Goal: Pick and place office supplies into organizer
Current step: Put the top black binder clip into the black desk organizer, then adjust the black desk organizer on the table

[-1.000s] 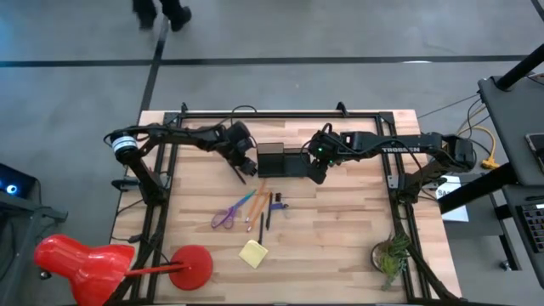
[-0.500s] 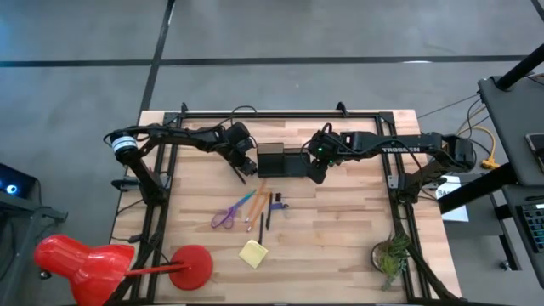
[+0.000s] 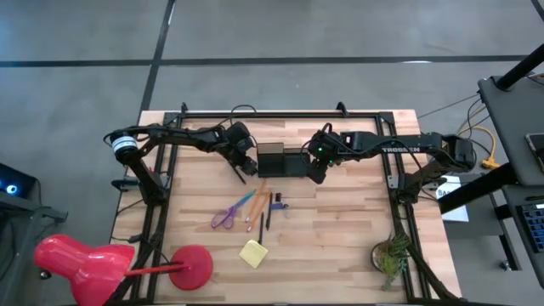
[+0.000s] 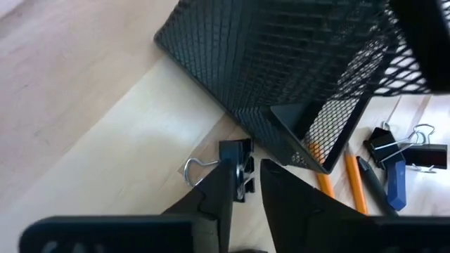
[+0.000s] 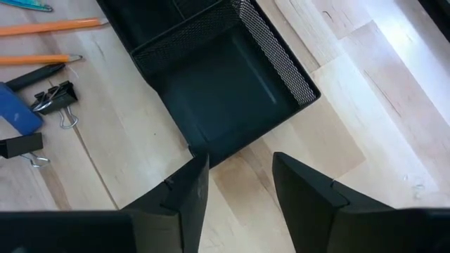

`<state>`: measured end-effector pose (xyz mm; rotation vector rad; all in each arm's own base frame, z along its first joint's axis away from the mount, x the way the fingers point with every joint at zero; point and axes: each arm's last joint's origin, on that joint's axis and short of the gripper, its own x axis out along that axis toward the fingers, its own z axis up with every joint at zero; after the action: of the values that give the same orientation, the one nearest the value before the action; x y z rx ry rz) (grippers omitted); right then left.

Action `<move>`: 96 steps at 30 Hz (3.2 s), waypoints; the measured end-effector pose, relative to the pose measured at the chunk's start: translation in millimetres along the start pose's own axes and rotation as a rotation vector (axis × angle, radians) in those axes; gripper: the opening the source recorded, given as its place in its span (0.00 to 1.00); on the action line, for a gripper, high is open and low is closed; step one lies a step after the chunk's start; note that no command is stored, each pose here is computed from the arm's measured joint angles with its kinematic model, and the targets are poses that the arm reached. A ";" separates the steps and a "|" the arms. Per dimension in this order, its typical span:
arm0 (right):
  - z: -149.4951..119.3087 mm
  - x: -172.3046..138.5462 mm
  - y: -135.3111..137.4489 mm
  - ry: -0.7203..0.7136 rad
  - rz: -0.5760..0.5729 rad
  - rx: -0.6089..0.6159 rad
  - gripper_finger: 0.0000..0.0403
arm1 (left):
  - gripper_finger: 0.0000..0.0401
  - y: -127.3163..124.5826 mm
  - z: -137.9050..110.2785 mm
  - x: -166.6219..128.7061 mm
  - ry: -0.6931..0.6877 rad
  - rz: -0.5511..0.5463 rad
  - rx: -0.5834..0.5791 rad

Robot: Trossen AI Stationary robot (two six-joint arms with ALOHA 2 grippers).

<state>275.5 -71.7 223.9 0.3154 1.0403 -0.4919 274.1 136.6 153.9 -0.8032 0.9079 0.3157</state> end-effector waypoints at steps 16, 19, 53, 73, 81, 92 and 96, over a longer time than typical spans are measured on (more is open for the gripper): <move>0.0 0.0 -0.1 -0.002 -0.005 -0.001 0.37 | 0.00 -1.3 -2.0 0.3 0.031 -0.066 0.020; 0.0 0.0 -0.1 -0.002 -0.007 0.000 0.37 | 0.00 -2.0 -2.3 0.5 0.035 -0.071 0.023; 2.3 0.0 0.1 -0.030 -0.018 0.028 0.36 | 0.00 -51.7 13.4 -9.3 -0.229 0.001 0.281; 2.1 0.2 0.1 -0.027 -0.017 0.032 0.36 | 0.09 -62.0 6.3 -18.6 -0.171 0.058 0.247; 1.7 0.1 1.9 -0.026 -0.011 0.010 0.34 | 0.21 -76.3 12.7 -52.2 -0.289 0.035 0.323; 3.5 -0.2 4.6 -0.051 -0.002 -0.010 0.34 | 0.21 -53.7 24.1 -101.5 -0.528 0.243 0.222; 6.4 -0.4 5.5 -0.082 0.007 -0.006 0.33 | 0.20 -27.7 45.3 -89.6 -0.489 0.138 0.144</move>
<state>282.9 -70.0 227.4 0.2912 0.9610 -0.4920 262.4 158.3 255.1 -0.4972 0.5181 0.5344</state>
